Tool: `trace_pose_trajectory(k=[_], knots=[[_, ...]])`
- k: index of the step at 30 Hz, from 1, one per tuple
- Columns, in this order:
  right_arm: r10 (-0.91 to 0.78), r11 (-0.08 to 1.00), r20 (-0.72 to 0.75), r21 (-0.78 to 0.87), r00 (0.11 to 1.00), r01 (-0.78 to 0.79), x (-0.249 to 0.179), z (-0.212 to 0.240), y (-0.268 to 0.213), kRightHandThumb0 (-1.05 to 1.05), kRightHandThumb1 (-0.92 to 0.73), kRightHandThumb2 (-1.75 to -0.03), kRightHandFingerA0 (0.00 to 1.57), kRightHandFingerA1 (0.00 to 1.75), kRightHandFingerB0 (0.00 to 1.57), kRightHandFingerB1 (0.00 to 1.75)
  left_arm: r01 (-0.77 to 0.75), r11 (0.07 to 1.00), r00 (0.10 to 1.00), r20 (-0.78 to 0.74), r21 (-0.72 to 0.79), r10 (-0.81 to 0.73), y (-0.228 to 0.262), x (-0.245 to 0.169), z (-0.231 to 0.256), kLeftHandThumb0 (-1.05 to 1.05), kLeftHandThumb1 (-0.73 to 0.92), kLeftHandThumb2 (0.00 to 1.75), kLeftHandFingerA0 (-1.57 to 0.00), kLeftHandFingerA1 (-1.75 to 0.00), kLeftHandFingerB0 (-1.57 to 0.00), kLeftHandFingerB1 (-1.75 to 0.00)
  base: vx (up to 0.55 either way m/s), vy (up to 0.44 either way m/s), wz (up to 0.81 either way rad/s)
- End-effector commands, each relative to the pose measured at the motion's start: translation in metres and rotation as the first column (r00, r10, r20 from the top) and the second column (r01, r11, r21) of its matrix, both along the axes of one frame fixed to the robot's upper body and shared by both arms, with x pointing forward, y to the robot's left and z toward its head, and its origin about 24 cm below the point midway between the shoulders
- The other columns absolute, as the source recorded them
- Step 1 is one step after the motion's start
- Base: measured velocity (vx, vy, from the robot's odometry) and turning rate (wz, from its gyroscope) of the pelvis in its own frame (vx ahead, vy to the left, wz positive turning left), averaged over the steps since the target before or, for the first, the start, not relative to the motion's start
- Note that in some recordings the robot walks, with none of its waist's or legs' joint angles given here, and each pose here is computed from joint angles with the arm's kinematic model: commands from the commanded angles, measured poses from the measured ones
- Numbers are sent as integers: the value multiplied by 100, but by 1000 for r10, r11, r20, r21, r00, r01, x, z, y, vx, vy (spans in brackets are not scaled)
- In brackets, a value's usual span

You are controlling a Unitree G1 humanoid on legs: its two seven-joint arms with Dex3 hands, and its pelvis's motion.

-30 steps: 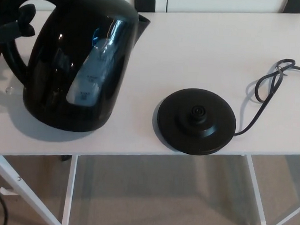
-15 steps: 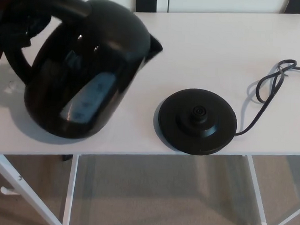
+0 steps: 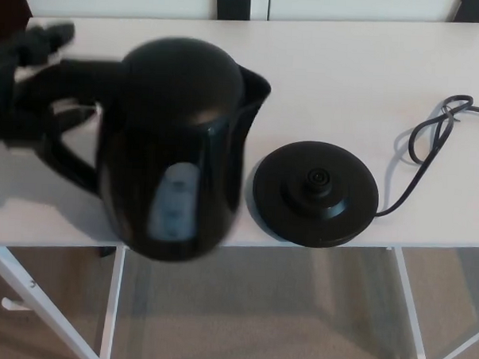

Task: The robot walk towards a table in front and uses its left hand to pick up the pot from the base and places it on the table

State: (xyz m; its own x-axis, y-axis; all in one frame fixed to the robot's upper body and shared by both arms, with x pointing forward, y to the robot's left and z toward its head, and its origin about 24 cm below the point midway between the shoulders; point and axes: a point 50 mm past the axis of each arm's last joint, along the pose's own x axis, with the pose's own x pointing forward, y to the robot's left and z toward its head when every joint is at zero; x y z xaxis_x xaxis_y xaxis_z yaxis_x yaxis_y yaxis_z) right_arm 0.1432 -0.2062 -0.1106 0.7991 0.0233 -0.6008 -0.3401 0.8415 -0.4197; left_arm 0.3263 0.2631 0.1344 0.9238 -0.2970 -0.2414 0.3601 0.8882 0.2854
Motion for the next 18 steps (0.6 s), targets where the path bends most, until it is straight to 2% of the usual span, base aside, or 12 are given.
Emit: trace_pose_trajectory(k=[1,2,4,5,18], knots=[[-4,1000,0,-8,1000,4,1,1,-5,2,-92,-67,35,49,28,42,102,994,994,31,49,-103,0,-5,6,-69,40,69,0,0,0,0,0,0,0],[12,1000,-4,-28,1000,-12,2,2,-5,2,-92,-67,36,48,28,41,76,997,997,13,16,-76,-1,-5,1,-63,51,56,0,0,0,0,0,0,0],[14,999,-5,-30,1000,-14,2,2,-5,2,-92,-67,36,48,28,41,74,997,997,11,12,-74,0,-5,0,-63,51,56,0,0,0,0,0,0,0],[4,1000,-2,-18,1000,-4,3,2,-5,3,-92,-67,35,48,28,42,78,997,997,12,18,-78,-3,-6,-1,-70,43,75,0,-4,0,0,0,0,0],[-3,1000,-5,-16,1000,3,1,1,-2,2,-91,-67,36,50,28,41,99,994,995,-1,36,-99,-23,-7,-14,-66,41,72,0,-6,0,0,0,0,0]])
